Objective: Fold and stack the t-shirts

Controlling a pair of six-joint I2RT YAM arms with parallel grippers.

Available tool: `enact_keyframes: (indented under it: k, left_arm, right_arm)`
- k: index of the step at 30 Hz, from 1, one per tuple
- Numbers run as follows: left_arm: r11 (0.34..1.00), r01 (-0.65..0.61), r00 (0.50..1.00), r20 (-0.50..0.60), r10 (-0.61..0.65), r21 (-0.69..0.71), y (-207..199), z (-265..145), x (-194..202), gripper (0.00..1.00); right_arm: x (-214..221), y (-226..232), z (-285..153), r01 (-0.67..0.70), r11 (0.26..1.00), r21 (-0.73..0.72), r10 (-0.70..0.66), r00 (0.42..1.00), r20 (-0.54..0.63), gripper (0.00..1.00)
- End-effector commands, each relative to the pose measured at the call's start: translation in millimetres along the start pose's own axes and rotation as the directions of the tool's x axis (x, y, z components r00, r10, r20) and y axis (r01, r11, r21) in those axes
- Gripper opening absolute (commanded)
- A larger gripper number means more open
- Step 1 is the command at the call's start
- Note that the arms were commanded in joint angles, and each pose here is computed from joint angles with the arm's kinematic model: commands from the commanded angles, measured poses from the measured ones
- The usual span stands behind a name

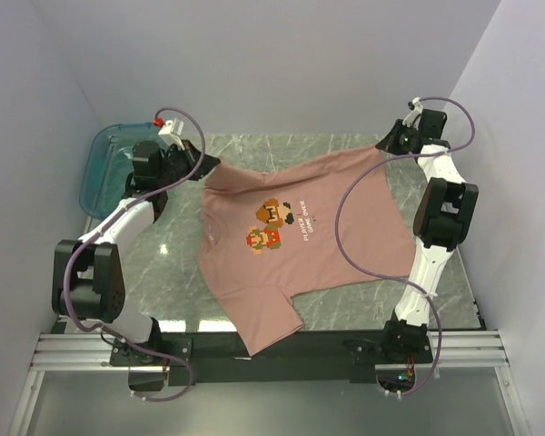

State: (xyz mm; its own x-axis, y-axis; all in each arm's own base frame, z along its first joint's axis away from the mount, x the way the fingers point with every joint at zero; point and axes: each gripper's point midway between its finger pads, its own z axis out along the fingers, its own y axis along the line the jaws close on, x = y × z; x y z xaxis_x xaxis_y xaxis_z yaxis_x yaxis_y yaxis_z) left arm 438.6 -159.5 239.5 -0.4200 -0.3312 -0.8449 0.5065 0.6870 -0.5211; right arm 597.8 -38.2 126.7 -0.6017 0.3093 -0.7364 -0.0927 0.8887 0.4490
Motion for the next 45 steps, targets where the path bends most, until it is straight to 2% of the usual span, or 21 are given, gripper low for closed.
enact_keyframes:
  k: [1, 32, 45]
  left_arm:
    - [0.998, -0.044, 0.999, 0.009, 0.043, 0.053, -19.2, -5.7, -3.0, 0.00]
    - [0.998, -0.053, 0.998, -0.022, 0.054, 0.038, -30.8, -17.6, 14.1, 0.00]
    - [0.997, -0.039, 0.998, -0.050, 0.042, 0.065, -43.2, -18.5, 27.2, 0.01]
  right_arm:
    - [-2.8, -11.4, 3.4, -0.015, 1.000, 0.020, 0.014, 1.000, 0.014, 0.01]
    - [5.3, -29.1, 1.4, -0.052, 0.998, 0.035, 0.052, 0.999, -0.011, 0.02]
    - [18.0, -44.7, -2.4, -0.130, 0.990, 0.051, 0.132, 0.990, -0.048, 0.04]
